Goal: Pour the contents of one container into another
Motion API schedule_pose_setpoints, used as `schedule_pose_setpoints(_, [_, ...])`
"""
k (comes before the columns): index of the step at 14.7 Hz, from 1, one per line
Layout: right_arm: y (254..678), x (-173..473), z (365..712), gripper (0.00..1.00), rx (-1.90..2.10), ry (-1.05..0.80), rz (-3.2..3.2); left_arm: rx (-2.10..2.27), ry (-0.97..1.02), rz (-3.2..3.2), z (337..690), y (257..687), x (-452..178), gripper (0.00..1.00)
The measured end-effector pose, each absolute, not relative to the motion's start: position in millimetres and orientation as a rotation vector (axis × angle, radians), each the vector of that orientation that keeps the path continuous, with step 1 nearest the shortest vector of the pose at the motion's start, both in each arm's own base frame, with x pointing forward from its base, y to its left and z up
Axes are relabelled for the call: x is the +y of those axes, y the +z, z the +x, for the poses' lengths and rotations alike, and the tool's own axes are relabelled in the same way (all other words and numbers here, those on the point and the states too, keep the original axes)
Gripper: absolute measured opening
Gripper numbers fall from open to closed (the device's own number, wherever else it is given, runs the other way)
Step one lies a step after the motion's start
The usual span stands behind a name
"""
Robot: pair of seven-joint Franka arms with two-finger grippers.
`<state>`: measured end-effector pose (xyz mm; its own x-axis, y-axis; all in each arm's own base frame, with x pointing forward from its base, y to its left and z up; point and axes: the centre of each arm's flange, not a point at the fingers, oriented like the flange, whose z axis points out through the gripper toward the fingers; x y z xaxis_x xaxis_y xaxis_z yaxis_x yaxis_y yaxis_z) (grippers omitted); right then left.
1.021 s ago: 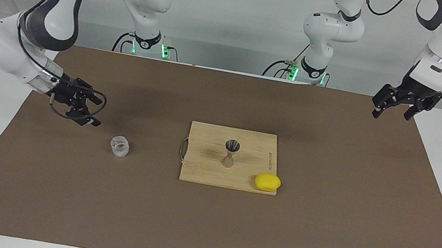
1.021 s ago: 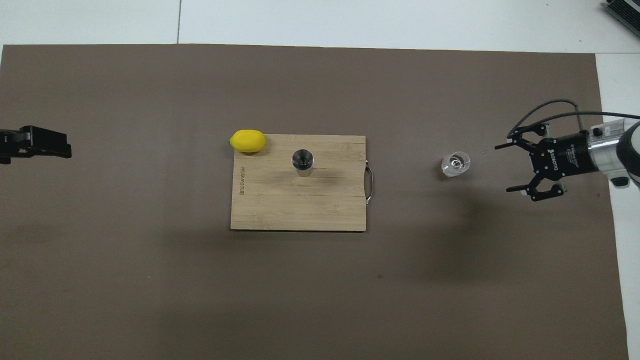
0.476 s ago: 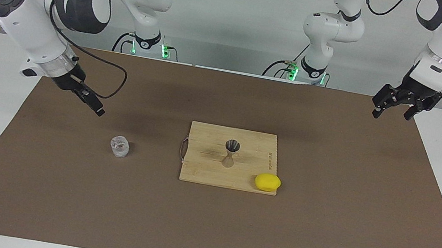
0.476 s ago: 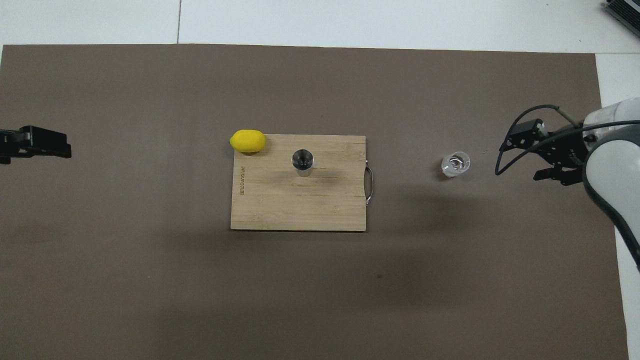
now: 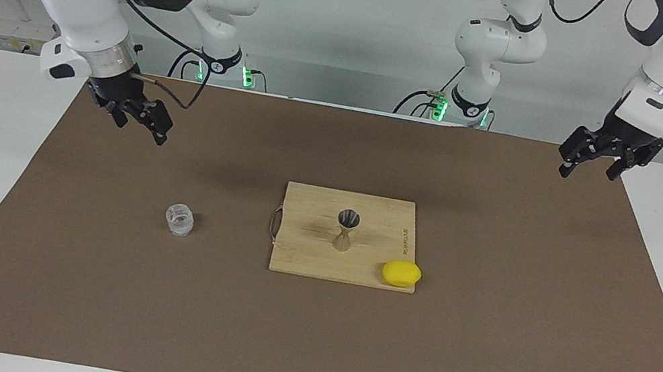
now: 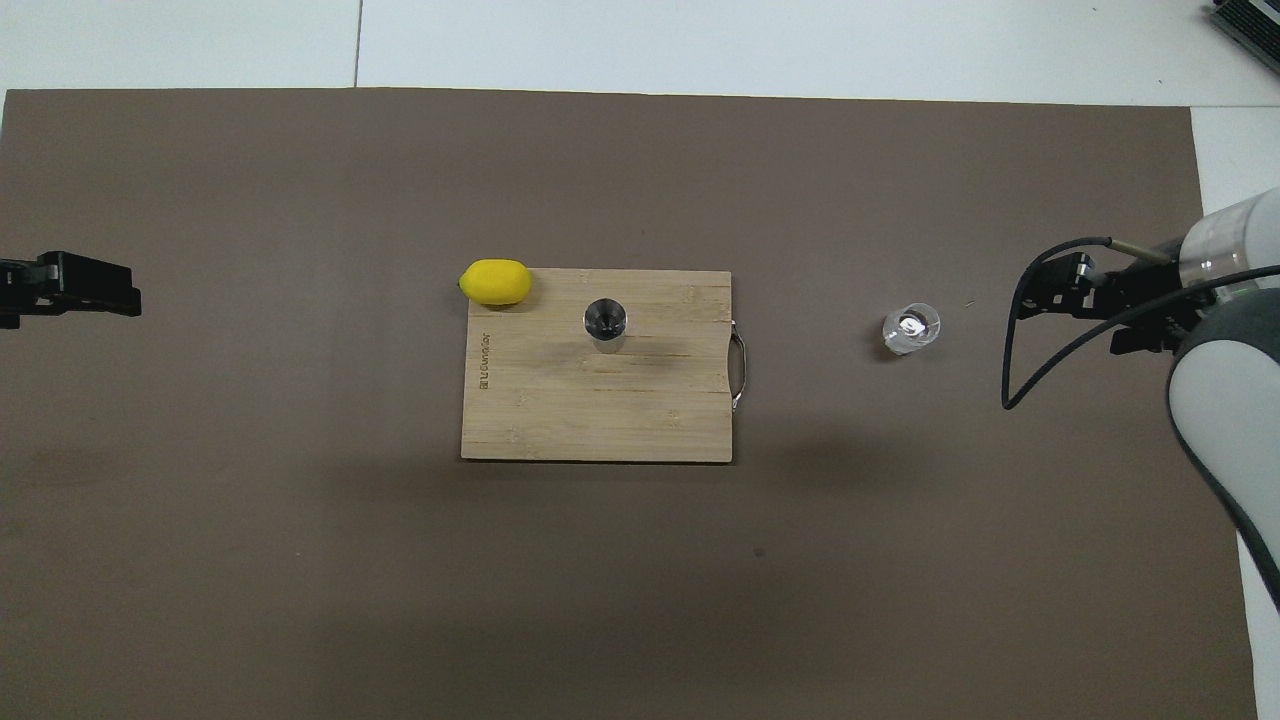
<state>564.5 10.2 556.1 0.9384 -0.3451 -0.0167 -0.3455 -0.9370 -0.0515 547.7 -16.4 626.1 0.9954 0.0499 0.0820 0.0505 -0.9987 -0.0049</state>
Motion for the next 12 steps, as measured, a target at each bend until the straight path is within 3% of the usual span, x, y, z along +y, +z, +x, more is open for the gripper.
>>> schedule_pose_setpoints(6, [606, -6, 558, 1.00, 0.504, 0.017, -3.047, -0.083, -0.133, -3.131, 549, 624, -16, 1.00])
schedule_pose_setpoints(12, [603, -6, 555, 1.00, 0.409, 0.081, -3.066, -0.086, -0.073, -3.131, 545, 621, -15, 1.00])
